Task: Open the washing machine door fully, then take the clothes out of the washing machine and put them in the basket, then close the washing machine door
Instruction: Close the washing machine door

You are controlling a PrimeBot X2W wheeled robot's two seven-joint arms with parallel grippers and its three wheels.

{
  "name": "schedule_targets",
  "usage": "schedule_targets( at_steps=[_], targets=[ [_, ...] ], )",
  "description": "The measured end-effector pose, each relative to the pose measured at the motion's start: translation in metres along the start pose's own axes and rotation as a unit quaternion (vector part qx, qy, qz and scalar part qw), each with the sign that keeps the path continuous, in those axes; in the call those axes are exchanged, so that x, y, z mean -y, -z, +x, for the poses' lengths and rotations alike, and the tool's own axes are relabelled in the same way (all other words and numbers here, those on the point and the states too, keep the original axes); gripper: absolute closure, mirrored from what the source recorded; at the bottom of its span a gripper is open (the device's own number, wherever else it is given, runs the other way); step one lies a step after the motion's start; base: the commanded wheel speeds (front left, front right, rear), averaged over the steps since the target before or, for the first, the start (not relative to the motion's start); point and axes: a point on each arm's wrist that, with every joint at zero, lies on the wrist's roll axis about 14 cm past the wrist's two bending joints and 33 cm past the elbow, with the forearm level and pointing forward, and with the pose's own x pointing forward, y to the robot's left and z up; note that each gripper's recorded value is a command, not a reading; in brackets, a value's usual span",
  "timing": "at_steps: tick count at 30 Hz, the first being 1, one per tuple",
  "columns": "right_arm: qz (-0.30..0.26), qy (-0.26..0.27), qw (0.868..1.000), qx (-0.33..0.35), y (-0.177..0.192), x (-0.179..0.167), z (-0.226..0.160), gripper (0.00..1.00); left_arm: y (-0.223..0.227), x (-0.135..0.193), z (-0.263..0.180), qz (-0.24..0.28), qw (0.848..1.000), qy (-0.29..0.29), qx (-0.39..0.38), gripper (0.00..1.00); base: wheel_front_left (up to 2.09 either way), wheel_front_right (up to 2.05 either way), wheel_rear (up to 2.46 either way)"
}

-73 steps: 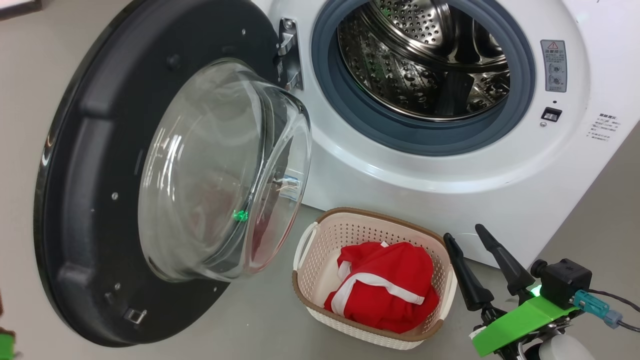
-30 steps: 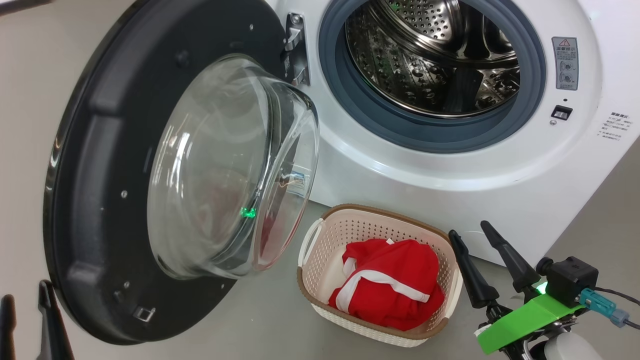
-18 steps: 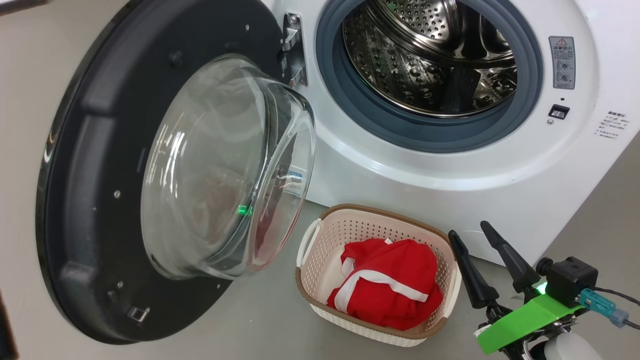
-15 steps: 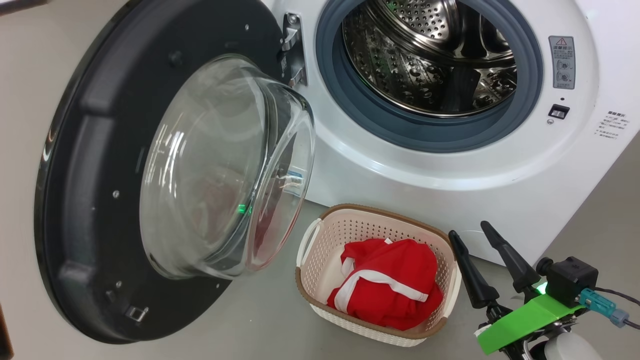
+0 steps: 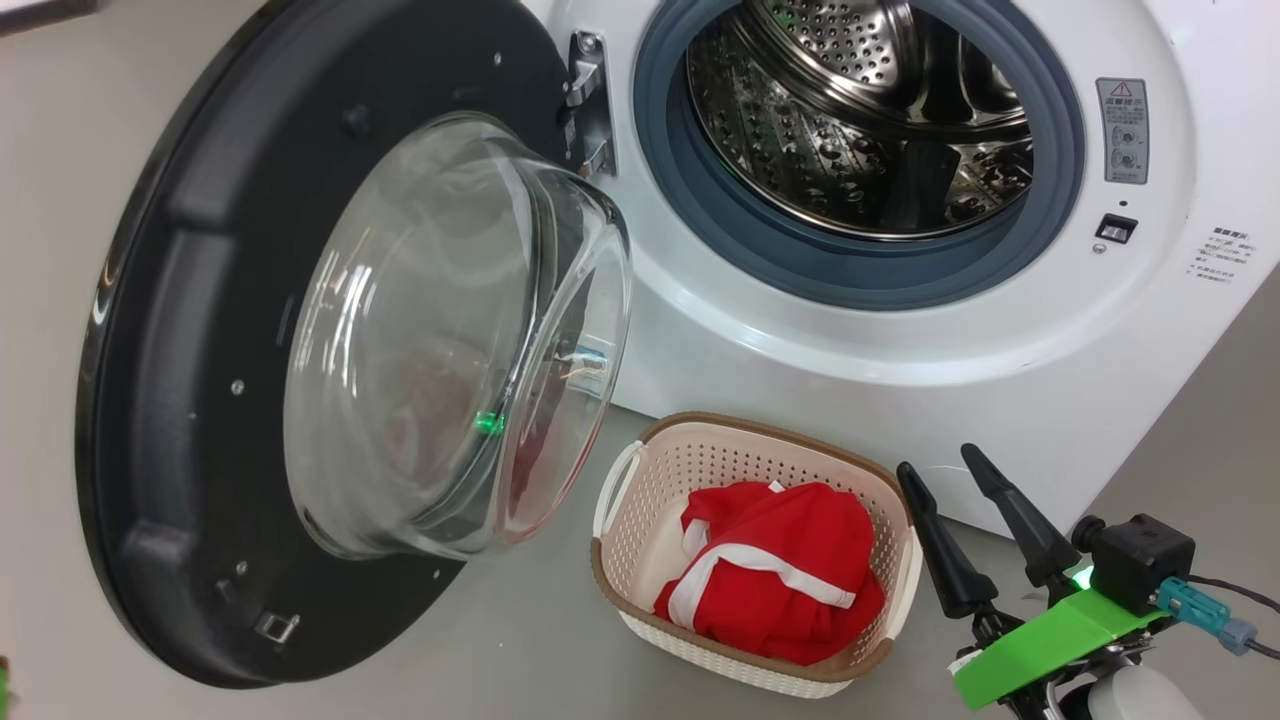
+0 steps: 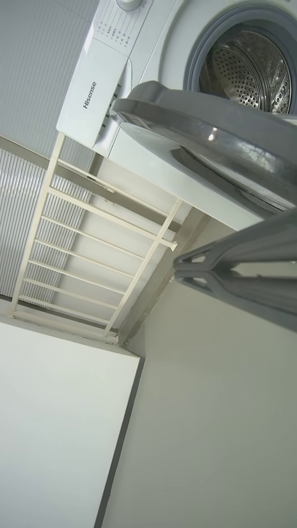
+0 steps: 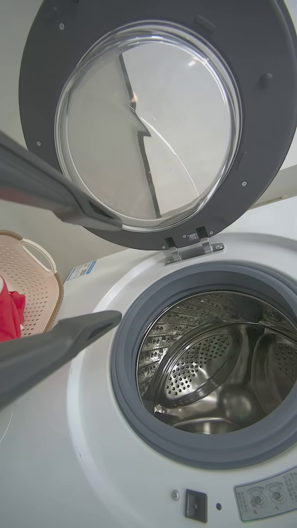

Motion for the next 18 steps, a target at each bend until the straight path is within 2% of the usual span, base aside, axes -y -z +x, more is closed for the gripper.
schedule_targets(
  at_steps=[2, 9, 15, 18],
  targets=[
    [-0.001, 0.0, 1.0, 0.001, -0.001, 0.0, -0.001, 0.0, -0.006, 0.001, 0.005, -0.017, 1.0, 0.004, -0.003, 1.0, 0.0, 0.0, 0.0],
    [-0.002, 0.003, 1.0, 0.004, -0.003, 0.0, -0.002, 0.0, -0.011, 0.013, 0.023, -0.133, 0.99, 0.013, -0.051, 1.0, 0.0, 0.0, 0.0],
    [-0.001, 0.008, 1.0, 0.005, -0.004, 0.002, -0.005, 0.0, -0.005, 0.022, 0.035, -0.22, 0.97, 0.017, -0.105, 1.0, 0.0, 0.0, 0.0],
    [-0.002, 0.01, 1.0, 0.006, -0.005, 0.003, -0.007, 0.0, 0.002, 0.028, 0.039, -0.271, 0.952, 0.018, -0.142, 1.0, 0.0, 0.0, 0.0]
  ],
)
